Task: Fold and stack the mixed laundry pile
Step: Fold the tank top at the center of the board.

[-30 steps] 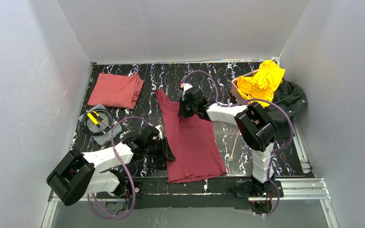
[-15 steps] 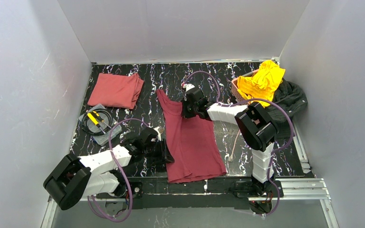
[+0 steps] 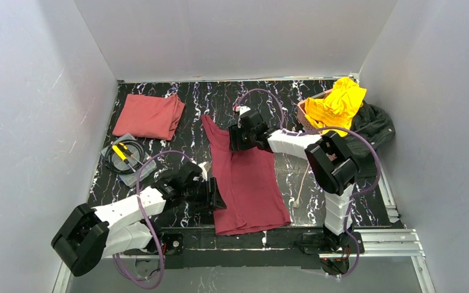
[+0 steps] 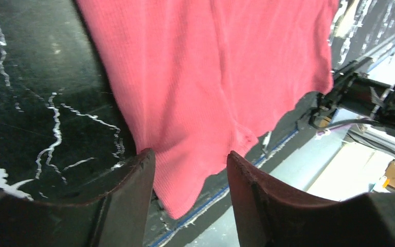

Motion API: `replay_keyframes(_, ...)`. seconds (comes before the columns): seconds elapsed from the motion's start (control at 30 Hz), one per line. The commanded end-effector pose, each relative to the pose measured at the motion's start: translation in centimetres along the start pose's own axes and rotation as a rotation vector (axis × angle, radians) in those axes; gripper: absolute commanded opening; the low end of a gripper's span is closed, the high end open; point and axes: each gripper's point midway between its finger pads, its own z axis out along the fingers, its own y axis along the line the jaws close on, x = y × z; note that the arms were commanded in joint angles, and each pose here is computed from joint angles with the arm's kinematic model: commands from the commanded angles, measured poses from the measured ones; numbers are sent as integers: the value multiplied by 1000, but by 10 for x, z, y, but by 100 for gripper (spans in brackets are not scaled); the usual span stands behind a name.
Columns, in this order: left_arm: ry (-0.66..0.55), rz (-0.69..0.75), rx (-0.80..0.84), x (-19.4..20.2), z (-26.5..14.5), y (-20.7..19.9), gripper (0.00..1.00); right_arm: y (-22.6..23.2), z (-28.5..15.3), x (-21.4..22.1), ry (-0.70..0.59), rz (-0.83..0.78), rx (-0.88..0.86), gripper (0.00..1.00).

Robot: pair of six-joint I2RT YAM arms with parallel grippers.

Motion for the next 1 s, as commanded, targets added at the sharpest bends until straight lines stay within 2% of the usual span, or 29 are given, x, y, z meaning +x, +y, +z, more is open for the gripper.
replay_keyframes(0.0, 21, 103, 101, -4, -20, -36, 54, 17, -56, -54, -95, -61, -35, 69)
replay_keyframes(0.1, 6, 158, 155, -11, -28, -57, 56, 4, -93, -51, -85, -53, 46, 78)
replay_keyframes(0.2, -39, 171, 150, -26, -30, -68, 56, -16, -136, -31, -66, 11, 152, 85)
replay_keyframes(0.33, -101, 163, 109, -55, -25, -83, 56, -43, -189, 20, -28, 121, 261, 87)
replay_keyframes(0.43, -128, 159, 76, -78, -16, -95, 54, -49, -221, 58, -1, 195, 271, 87)
replay_keyframes(0.53, -158, 160, 55, -103, -7, -112, 53, -55, -246, 103, 62, 269, 281, 84)
replay_keyframes(0.7, -127, 180, -5, -130, 27, -134, 52, -47, -258, 172, 205, 401, 220, 69)
replay_keyframes(0.97, -66, 199, -41, -147, 81, -158, 51, -32, -246, 221, 314, 496, 103, 58)
